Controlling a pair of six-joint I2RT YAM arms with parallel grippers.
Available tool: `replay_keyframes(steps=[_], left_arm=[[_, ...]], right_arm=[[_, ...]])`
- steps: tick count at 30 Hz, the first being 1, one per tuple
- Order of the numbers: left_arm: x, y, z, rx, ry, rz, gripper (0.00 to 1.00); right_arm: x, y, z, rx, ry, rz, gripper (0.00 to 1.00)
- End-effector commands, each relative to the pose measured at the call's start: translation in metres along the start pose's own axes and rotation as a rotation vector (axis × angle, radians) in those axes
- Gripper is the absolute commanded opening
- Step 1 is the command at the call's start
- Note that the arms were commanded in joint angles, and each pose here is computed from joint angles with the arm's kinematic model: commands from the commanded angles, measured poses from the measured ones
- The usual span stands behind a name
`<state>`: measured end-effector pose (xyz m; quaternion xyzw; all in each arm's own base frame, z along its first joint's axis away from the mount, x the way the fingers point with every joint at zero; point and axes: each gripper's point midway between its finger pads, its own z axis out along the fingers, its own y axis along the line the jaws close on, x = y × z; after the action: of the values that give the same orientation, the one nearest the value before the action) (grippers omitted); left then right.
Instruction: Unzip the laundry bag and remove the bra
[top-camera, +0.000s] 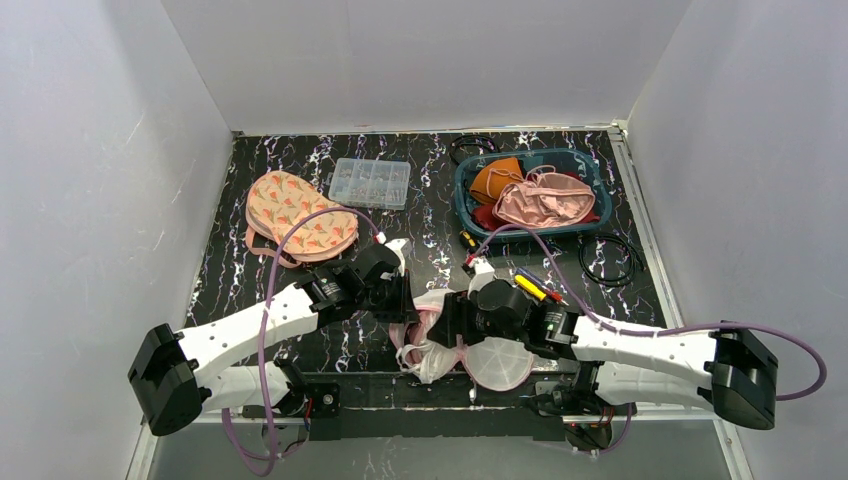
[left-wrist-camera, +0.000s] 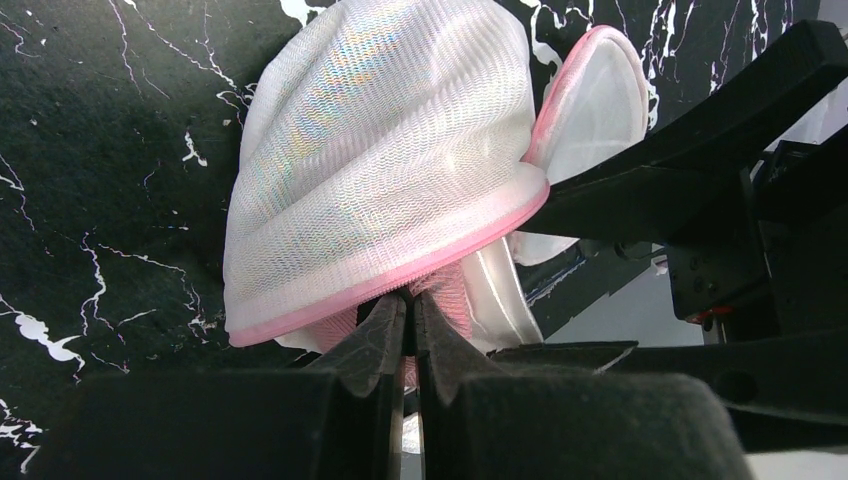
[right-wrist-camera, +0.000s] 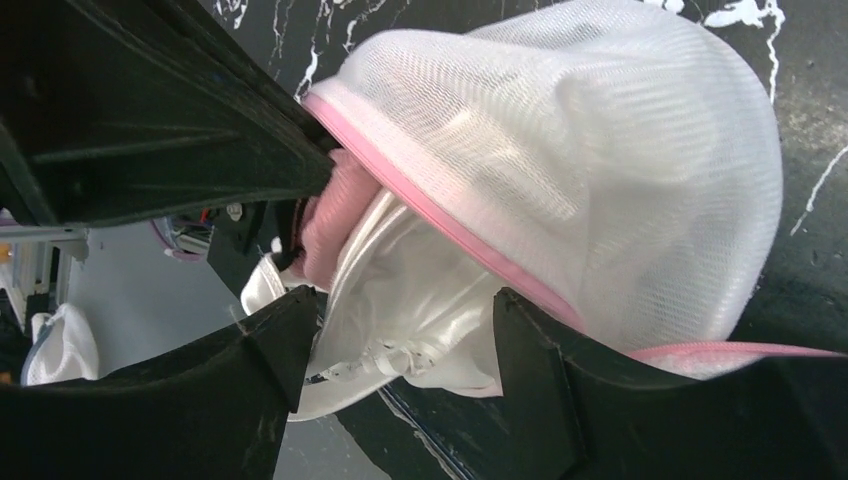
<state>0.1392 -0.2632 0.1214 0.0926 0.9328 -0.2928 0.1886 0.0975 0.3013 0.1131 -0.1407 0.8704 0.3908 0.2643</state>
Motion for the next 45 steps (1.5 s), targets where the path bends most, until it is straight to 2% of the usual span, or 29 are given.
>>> replay_keyframes(steps=[1, 5, 9, 13, 18, 23, 32, 40, 45], left_arm=[[0.004, 0.002, -0.002, 0.007, 0.002, -0.004, 0.0], [0.005, 0.003, -0.001, 0.004, 0.003, -0.005, 0.0], [0.005, 0.004, -0.001, 0.003, 0.002, -0.006, 0.0], [0.006, 0.005, -0.001, -0.002, 0.003, -0.004, 0.0], [0.006, 0.007, -0.001, -0.01, -0.002, -0.003, 0.0], [0.006, 0.009, -0.002, -0.017, -0.003, -0.007, 0.0], [0.002, 0.018, -0.003, -0.075, -0.023, -0.01, 0.0], [-0.003, 0.022, -0.001, -0.105, -0.042, -0.036, 0.0], [-0.008, 0.026, -0.003, -0.136, -0.065, -0.047, 0.0]], right_arm=[[-0.035, 0.04, 0.0, -0.095, -0.08, 0.026, 0.74], [-0.034, 0.041, 0.007, -0.08, -0.055, 0.015, 0.73], [-0.028, 0.04, 0.013, -0.07, -0.015, 0.009, 0.66], [-0.016, 0.03, 0.016, -0.026, 0.031, 0.016, 0.49], [-0.013, 0.021, 0.013, 0.0, 0.029, 0.021, 0.3], [-0.011, 0.018, 0.008, 0.009, 0.034, 0.005, 0.01], [-0.031, 0.048, -0.017, -0.085, 0.043, -0.194, 0.01], [-0.021, 0.08, -0.033, -0.249, 0.176, -0.349, 0.01], [-0.026, 0.095, -0.043, -0.313, 0.185, -0.413, 0.01]])
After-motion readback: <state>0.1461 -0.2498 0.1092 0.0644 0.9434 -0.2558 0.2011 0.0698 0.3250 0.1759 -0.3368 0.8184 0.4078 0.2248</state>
